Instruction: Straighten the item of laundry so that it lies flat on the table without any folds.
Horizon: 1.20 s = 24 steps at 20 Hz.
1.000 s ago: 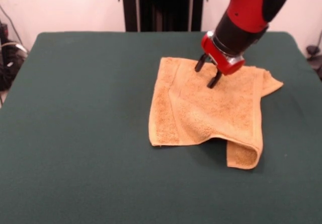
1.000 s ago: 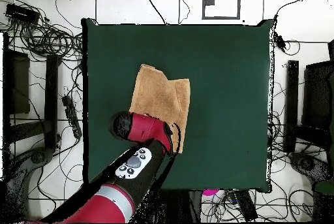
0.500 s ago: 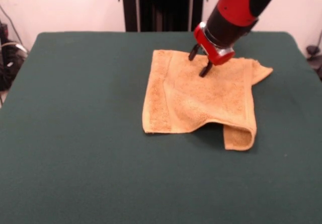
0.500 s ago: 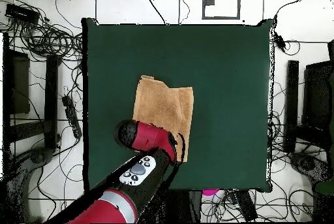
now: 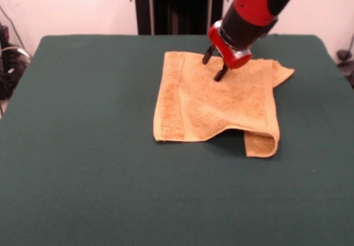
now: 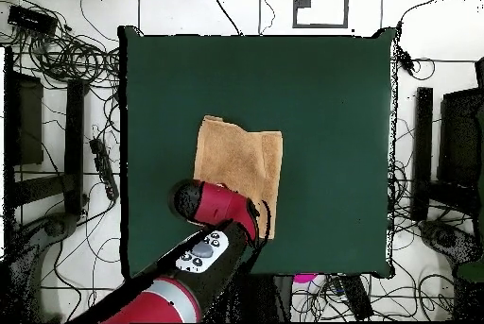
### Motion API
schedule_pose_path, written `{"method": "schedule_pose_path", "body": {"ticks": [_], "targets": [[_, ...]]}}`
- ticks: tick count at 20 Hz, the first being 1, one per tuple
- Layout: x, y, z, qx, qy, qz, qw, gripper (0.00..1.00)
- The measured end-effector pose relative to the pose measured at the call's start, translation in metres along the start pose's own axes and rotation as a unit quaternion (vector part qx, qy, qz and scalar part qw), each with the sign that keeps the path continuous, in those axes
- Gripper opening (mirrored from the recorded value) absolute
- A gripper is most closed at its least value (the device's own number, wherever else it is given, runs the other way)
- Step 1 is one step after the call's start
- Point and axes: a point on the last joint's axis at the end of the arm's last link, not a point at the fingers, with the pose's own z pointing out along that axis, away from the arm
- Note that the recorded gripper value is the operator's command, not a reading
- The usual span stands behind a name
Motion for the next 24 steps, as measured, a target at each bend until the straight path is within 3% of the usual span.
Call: {"method": "schedule_pose_path", "body": {"ticks": [8, 14, 16, 24], "targets": [[-0.017, 0.005, -0.006, -0.005, -0.037, 0.004, 0.9993, 1.0], [-0.048, 0.023, -0.032, -0.032, -0.062, 0.017, 0.9974, 1.0], [-0.063, 0.039, -0.046, -0.052, -0.069, 0.024, 0.996, 1.0], [-0.097, 0.068, -0.077, -0.082, -0.071, 0.039, 0.9933, 1.0]]}}
